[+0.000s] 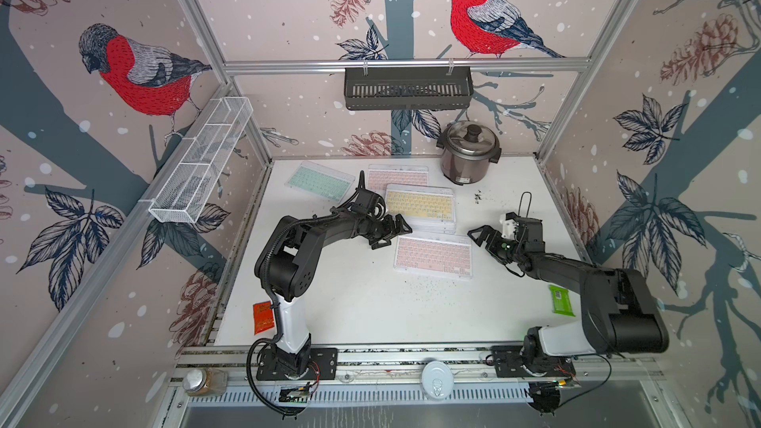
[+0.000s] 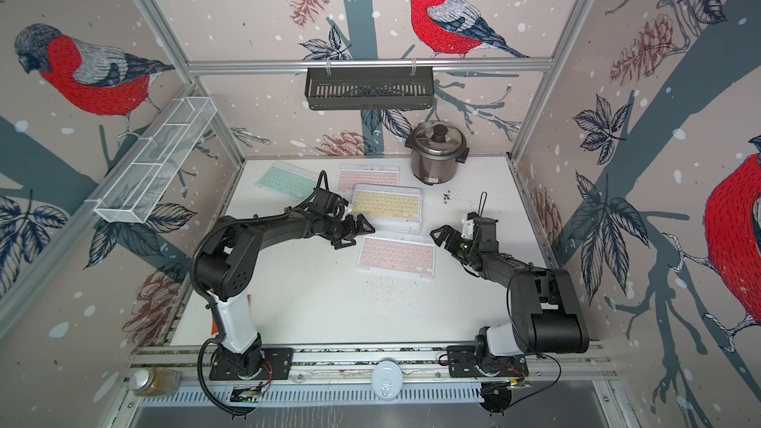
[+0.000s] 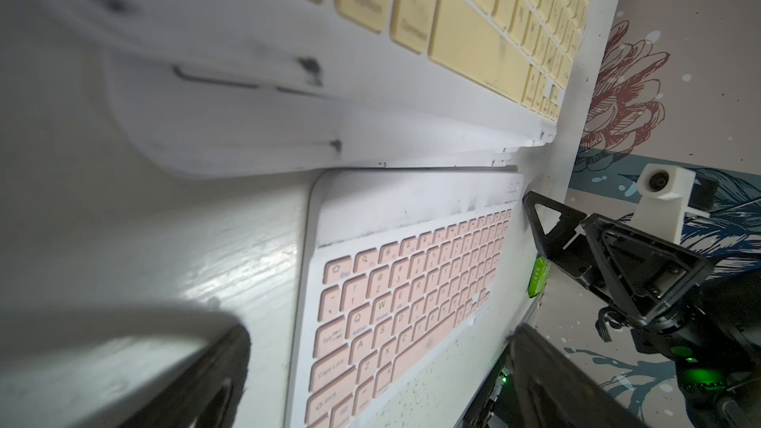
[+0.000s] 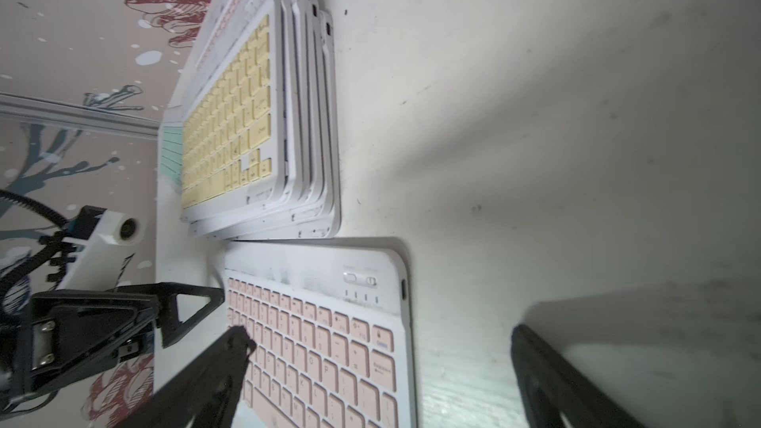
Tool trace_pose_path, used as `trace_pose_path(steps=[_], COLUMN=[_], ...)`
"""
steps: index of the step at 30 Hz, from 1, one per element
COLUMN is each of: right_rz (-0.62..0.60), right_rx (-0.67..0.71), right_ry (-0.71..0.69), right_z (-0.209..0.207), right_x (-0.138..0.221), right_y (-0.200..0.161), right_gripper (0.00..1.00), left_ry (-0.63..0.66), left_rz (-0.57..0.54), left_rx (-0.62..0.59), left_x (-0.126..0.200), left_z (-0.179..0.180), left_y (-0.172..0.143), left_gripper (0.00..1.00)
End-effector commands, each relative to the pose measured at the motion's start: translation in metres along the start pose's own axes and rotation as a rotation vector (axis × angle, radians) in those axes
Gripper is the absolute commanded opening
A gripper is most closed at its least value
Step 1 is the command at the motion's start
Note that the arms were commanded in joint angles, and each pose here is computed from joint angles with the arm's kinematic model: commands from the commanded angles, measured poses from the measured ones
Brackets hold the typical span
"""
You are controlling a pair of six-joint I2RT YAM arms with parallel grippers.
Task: Stack the numeric keypads
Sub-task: Move the numeric keypad to the center of the board, then pick up the numeric keypad from the center of the board.
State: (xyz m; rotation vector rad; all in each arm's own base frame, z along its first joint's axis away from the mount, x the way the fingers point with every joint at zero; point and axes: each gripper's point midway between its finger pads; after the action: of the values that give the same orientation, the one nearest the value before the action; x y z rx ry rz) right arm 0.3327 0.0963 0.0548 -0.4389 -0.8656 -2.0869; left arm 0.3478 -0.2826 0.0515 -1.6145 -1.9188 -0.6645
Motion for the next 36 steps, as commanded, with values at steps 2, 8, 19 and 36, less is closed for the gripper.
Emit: trace_pose_path(steps=[2,8,19,36], right_rz=[0.013,0.012,-0.001,-0.01], right_rx=[-0.012,-0.04,-0.072,-0.088], right_ry=[0.205,0.278,0.319,0.227], right_z=[0.028,0.036,0.036,0.014], right_x=[-0.002,-0.003,-0.009,-0.016], right_y=[0.003,0.001,0.005,0.006], right_gripper=[1.0,1.0,1.0,1.0], left_ry=[0.084,0.092,0.109,0.109], left_rz=[0.028,0.039,0.041,0.047], left_rx=[0.026,0.025,0.031,0.029], left_x=[-0.009,-0.017,-0.019,-0.021], left_z=[0.018,0.018,0.022,0.022], left_y=[-0.012,-0.015,-0.014,-0.013], left_gripper=[0.99,0.99,0.99,0.99])
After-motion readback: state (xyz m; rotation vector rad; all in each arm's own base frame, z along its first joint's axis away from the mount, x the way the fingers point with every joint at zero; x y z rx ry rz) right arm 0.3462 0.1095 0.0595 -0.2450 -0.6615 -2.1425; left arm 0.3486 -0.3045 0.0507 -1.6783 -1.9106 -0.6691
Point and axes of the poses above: each gripper's point midway between its finger pads, its own x axis back along the fingers, its own z axis along the line the jaws close on, y = z × x, and after that the axes turned 4 degrees about x, right-handed
